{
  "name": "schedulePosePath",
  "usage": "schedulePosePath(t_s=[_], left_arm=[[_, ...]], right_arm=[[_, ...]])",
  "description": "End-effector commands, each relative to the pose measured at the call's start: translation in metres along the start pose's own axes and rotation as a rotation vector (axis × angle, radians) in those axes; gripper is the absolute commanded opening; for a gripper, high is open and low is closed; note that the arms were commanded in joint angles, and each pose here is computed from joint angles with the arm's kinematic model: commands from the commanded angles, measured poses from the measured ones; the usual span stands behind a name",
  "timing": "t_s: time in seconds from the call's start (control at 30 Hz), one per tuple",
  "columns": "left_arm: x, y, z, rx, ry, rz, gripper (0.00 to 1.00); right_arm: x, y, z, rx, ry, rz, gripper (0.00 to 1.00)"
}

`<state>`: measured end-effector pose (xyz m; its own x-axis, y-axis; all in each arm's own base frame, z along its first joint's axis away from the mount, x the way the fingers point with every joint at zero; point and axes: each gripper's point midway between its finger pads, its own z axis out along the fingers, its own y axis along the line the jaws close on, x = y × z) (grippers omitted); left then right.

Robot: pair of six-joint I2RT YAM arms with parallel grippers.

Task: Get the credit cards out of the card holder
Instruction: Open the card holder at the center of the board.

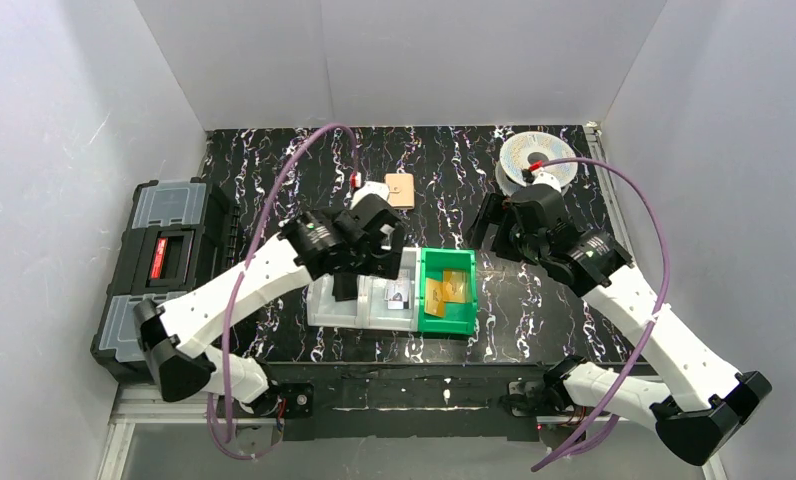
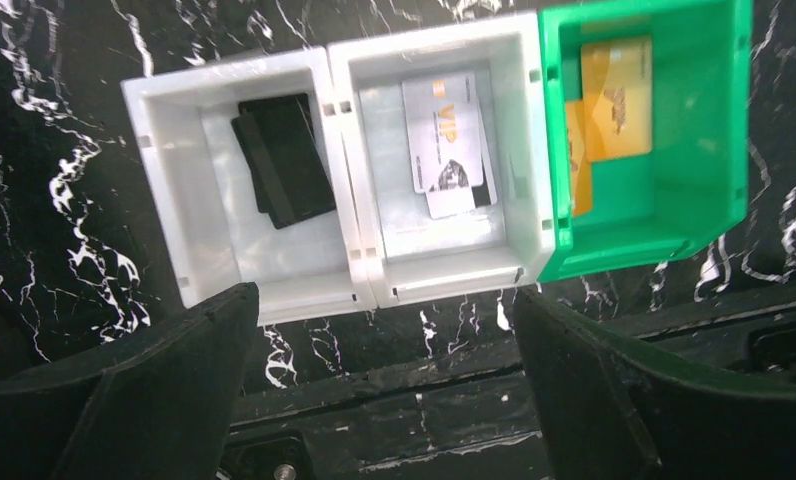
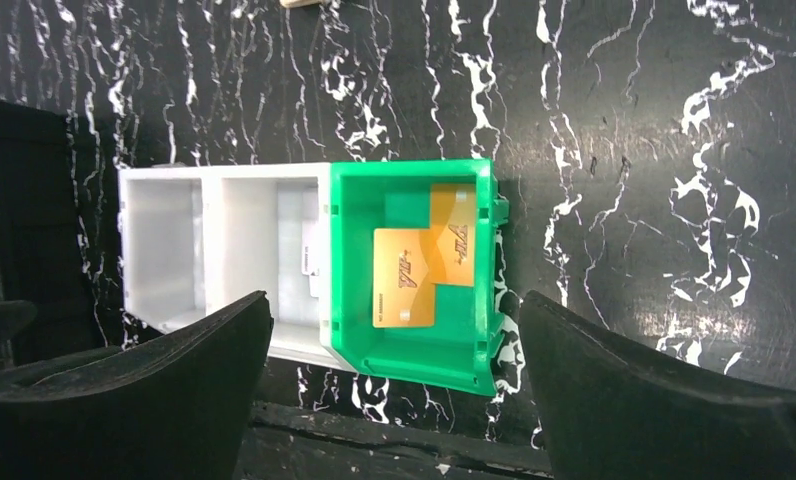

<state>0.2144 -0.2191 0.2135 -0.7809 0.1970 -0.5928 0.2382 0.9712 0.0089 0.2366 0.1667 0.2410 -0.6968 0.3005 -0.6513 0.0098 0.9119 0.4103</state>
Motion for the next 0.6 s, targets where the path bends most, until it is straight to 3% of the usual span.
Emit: schedulePosePath(t_s=[0.0, 0.27, 0.57], left_arm=[[-0.033, 0.017, -0.031, 0.001, -0.135, -0.087, 1.00], [-0.046, 0.028, -0.038, -0.059, -0.150, -0.104, 0.99], [-0.045, 0.041, -0.030, -0.008, -0.165, -0.161, 1.00]], right_arm=[[-0.030, 0.017, -0.015, -0.040, -0.071, -0.025, 1.00], [-0.048, 0.032, -0.011, -0.036, -0.070, -0.066, 1.00], [-0.064, 0.050, 0.004, -0.032, -0.056, -0.076, 1.00]])
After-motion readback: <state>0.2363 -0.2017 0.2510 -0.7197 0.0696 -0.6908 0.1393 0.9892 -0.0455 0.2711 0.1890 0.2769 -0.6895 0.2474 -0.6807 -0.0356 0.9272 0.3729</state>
